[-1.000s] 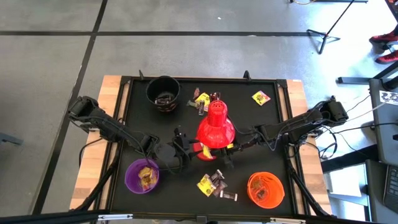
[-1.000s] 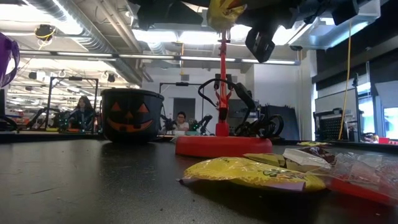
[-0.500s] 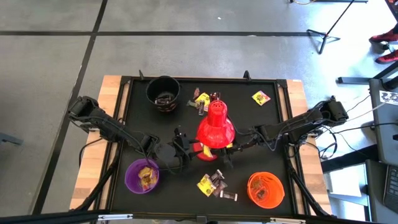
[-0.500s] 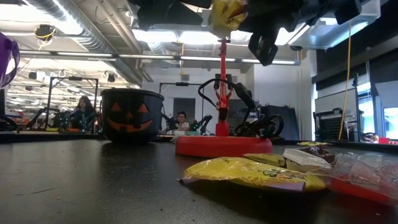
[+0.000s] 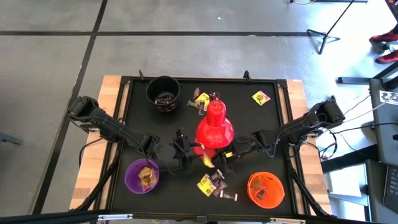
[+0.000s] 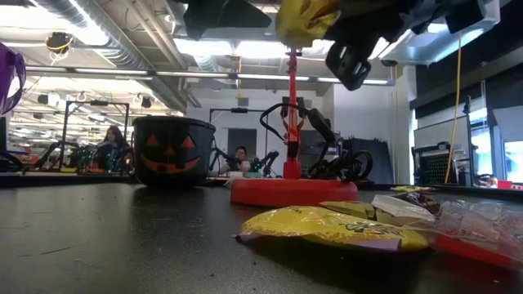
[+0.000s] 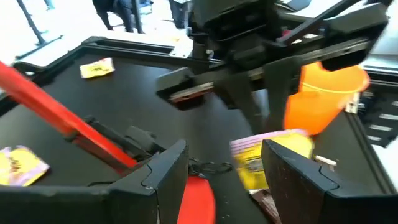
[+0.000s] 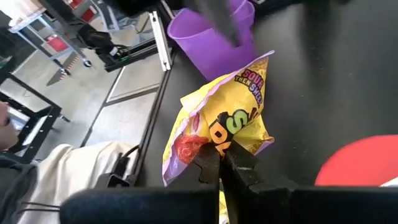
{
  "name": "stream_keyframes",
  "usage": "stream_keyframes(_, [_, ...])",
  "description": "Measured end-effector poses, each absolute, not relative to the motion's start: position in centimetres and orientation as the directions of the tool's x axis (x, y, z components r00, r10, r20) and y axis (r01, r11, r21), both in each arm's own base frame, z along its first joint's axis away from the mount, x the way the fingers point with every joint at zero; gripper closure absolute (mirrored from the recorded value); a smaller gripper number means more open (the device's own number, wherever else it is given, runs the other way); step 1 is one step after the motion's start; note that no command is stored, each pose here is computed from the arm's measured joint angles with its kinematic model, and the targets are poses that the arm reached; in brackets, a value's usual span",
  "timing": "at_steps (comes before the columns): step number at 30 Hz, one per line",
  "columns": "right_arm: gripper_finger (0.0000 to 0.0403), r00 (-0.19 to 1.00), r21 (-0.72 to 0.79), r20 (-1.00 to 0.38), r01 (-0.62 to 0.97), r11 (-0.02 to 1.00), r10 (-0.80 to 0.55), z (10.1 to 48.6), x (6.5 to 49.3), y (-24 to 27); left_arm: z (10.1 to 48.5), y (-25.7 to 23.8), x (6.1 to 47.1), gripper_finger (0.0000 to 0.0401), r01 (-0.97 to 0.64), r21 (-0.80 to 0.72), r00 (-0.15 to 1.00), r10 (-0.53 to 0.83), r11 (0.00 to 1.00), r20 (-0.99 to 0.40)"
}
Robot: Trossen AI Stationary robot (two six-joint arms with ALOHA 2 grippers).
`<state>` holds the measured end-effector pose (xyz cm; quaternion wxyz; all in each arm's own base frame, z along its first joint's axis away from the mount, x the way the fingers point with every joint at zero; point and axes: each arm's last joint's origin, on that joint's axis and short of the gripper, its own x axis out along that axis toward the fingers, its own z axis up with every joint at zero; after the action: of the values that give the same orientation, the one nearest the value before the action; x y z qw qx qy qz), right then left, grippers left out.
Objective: Organize candy in baskets
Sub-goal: Put the yellow candy into the violet bucket
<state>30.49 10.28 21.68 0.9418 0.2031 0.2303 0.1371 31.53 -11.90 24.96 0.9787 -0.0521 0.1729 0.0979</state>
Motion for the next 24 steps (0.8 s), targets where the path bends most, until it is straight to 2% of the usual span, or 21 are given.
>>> stream_keyframes(10, [0.0402, 0.836, 0.426, -0.375, -0.227, 0.876, 0.400, 22.1, 32.8, 11.2, 24.9, -12.2, 31.6, 0.0206, -0.125, -0.102, 0.928, 0.080, 0.987, -0.364])
stream_keyframes(24, [0.0402, 0.825, 0.407, -0.424, -0.195, 0.893, 0.373, 21.6, 32.7, 10.9, 23.2, -12.8, 32.3, 0.0206, -0.049, -0.113, 0.908, -0.003, 0.992, -0.419])
